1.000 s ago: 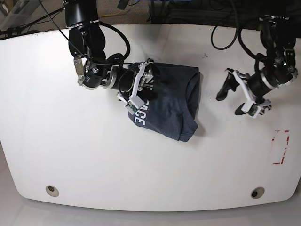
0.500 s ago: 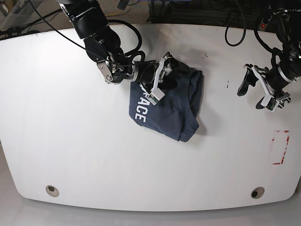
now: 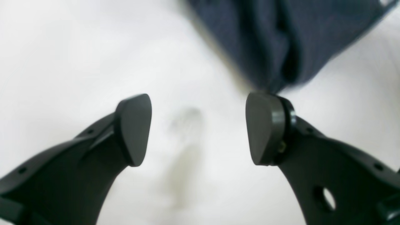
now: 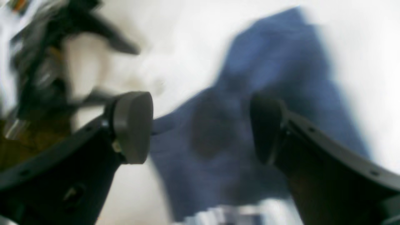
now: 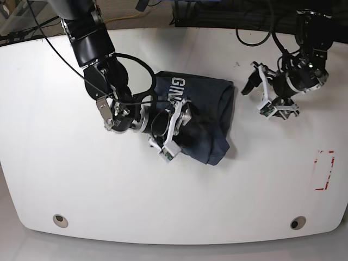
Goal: Fold the T-shirt properly
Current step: 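Grasp the shirt's opposite edges with both grippers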
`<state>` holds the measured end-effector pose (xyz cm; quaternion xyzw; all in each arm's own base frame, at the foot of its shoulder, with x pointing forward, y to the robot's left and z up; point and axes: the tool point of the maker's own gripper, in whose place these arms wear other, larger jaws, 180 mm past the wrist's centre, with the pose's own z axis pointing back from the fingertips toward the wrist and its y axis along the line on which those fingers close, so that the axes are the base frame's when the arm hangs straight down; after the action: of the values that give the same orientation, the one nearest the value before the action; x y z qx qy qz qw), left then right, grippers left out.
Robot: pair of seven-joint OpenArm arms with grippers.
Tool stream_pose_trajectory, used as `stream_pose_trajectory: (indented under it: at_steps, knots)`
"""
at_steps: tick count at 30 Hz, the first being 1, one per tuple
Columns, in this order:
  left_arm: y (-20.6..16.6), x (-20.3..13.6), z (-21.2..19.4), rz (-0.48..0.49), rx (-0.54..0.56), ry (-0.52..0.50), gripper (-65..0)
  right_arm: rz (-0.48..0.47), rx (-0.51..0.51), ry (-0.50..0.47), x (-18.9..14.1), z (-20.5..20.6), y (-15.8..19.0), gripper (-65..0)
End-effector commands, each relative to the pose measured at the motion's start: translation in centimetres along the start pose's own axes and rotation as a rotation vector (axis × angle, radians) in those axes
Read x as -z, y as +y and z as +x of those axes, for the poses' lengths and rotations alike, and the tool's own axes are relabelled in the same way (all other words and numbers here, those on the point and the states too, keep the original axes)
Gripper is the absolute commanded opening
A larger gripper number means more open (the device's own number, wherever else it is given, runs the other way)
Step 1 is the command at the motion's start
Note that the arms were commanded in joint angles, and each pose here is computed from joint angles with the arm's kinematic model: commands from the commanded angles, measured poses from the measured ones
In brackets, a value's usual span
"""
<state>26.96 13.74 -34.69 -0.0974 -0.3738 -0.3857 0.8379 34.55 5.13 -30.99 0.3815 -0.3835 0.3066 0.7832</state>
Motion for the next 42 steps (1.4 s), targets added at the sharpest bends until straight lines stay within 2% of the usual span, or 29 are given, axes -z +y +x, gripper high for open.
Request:
stream_pose_trajectory:
  at_steps: [1, 6, 12, 15, 19, 23, 32, 37, 42]
  knots:
    - [-0.7, 0.6, 2.4, -0.007, 0.032, -0.074, -21.8, -0.011, -0.001, -0.037, 0.0, 2.1, -1.5, -18.4]
    - [-3.3, 3.2, 5.4, -0.038, 0.090, -0.115, -21.8, -0.065, 0.049, -0.036, 0.3, 2.5, -5.1, -18.4]
    - [-4.8, 5.9, 5.6, -0.073, 0.088, -0.085, -21.8, -0.145, 0.160, -0.059, 0.2, 0.4, -9.4, -18.7]
    - [-4.6, 6.7, 4.4, -0.086, 0.063, -0.052, -21.8, -0.215, 0.195, -0.064, -0.8, -1.6, -11.9, -24.6]
    - [-4.3, 6.9, 3.2, -0.088, 0.056, -0.019, -21.8, -0.285, 0.176, -0.045, -1.3, -3.4, -13.8, -36.0]
    - [-3.4, 6.3, 2.0, -0.076, 0.079, 0.016, -21.8, -0.328, 0.170, -0.039, -2.0, -4.3, -15.0, -38.0]
    - [-1.1, 6.4, 0.8, -0.053, 0.083, 0.061, -21.8, -0.305, 0.123, -0.086, -4.8, -0.7, -14.0, -38.0]
    - [-0.9, 5.1, 3.5, -0.020, 0.144, -0.005, -21.8, -0.329, 0.057, -0.100, -7.4, 1.2, -12.6, -38.0]
    - [-1.7, 4.0, 5.6, -0.009, 0.181, -0.063, -21.8, -0.382, 0.023, -0.072, -10.4, 0.1, -12.9, -38.4]
